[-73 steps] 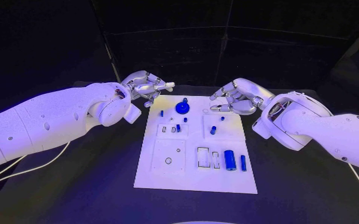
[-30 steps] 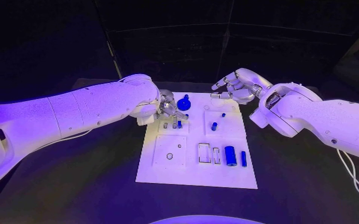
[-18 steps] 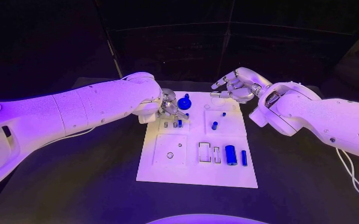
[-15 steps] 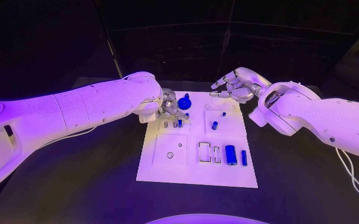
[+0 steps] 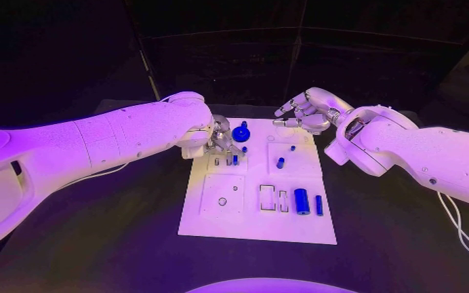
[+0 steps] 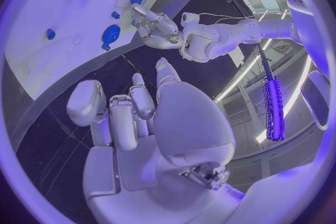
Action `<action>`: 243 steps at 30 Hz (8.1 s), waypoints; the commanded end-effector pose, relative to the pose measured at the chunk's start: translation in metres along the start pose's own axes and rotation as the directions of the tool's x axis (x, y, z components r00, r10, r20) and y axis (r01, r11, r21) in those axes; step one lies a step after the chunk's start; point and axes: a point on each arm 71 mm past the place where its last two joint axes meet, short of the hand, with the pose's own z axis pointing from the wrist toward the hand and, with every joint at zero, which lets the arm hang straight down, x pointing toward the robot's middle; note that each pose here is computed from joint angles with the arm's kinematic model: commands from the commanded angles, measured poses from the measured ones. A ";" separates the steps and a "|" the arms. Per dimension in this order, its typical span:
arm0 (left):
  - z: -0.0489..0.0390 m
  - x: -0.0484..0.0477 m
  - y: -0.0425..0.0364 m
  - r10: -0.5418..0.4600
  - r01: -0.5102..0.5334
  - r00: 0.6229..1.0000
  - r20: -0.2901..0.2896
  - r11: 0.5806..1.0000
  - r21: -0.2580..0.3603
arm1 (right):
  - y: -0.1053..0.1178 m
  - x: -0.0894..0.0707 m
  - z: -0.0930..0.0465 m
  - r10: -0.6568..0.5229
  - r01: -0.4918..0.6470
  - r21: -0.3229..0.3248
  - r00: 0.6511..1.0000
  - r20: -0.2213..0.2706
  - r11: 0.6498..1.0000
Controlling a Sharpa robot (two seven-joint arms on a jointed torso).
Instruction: Assemble the parts on the task board
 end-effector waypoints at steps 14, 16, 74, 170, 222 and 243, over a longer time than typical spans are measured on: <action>0.0023 0.0009 -0.0022 0.039 -0.040 0.998 -0.039 0.999 -0.023 | 0.005 0.003 0.000 0.004 -0.004 -0.012 1.000 -0.028 1.000; 0.0025 0.0008 -0.0023 0.040 -0.041 0.998 -0.041 0.999 -0.023 | 0.005 0.004 0.000 0.004 -0.004 -0.013 1.000 -0.028 1.000; -0.0070 -0.0014 0.0142 -0.090 0.092 0.995 -0.041 0.995 0.046 | 0.003 0.003 0.002 -0.032 0.032 -0.006 0.999 -0.023 0.999; -0.0096 0.0296 0.0269 -0.003 -0.002 0.992 0.122 0.999 0.035 | 0.001 0.004 0.004 -0.035 0.035 0.011 0.998 -0.045 0.999; -0.0031 0.0257 0.0247 0.013 -0.016 0.994 0.112 1.000 0.021 | 0.002 0.005 0.006 -0.025 0.025 0.004 0.999 -0.046 1.000; -0.0439 -0.0374 0.0273 -0.114 0.101 0.983 0.144 0.990 0.093 | -0.014 -0.007 0.006 -0.019 0.019 0.050 1.000 -0.006 0.999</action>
